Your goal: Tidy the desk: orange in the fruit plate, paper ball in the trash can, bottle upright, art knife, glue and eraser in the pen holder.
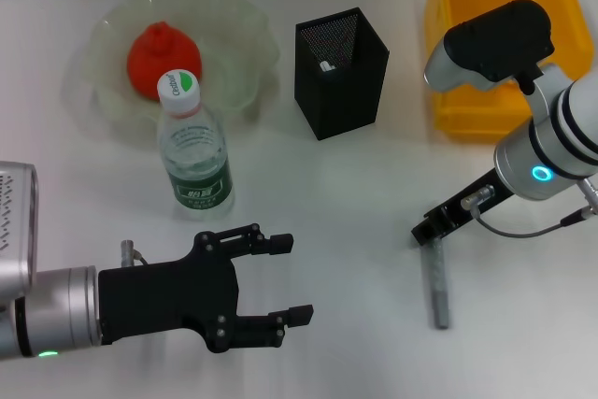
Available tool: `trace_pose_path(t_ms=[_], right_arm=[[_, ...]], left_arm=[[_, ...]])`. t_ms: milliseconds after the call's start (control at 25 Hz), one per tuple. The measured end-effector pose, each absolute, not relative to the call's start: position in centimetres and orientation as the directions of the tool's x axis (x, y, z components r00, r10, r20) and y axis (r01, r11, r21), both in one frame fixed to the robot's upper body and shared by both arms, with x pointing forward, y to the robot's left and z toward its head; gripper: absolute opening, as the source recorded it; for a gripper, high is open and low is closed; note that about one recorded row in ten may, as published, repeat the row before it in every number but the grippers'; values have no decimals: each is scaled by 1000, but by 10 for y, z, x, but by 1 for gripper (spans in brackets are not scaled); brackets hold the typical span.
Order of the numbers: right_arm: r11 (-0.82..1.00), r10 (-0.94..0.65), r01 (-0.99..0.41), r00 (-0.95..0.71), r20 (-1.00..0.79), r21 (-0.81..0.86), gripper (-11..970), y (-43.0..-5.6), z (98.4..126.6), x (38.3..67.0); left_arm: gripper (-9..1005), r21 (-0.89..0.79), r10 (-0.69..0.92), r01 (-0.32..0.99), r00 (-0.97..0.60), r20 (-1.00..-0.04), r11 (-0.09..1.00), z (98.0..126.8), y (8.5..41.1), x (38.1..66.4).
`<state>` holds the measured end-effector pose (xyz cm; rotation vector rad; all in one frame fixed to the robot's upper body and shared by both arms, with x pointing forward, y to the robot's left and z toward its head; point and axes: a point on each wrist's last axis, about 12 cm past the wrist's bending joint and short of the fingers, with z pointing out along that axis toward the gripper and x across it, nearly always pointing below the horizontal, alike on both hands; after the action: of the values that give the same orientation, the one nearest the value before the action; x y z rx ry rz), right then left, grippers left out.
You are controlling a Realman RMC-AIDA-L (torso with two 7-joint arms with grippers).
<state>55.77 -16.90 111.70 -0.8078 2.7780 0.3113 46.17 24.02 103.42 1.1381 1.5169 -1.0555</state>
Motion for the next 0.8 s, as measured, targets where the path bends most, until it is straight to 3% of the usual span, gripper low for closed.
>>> trace_pose_path(t_ms=[560, 720, 800], right_arm=[[814, -516, -566, -808, -285, 130, 163, -168, 1120, 556], [801, -494, -584, -767, -409, 128, 134, -171, 1143, 554], [771, -402, -609, -691, -601, 185, 134, -184, 1172, 557]], left_arm=[[800, -98, 171, 974, -134, -976, 202, 1034, 241, 462], [800, -101, 170, 973, -137, -976, 206, 1034, 242, 460], [800, -104, 170, 974, -139, -975, 203, 1033, 241, 460]])
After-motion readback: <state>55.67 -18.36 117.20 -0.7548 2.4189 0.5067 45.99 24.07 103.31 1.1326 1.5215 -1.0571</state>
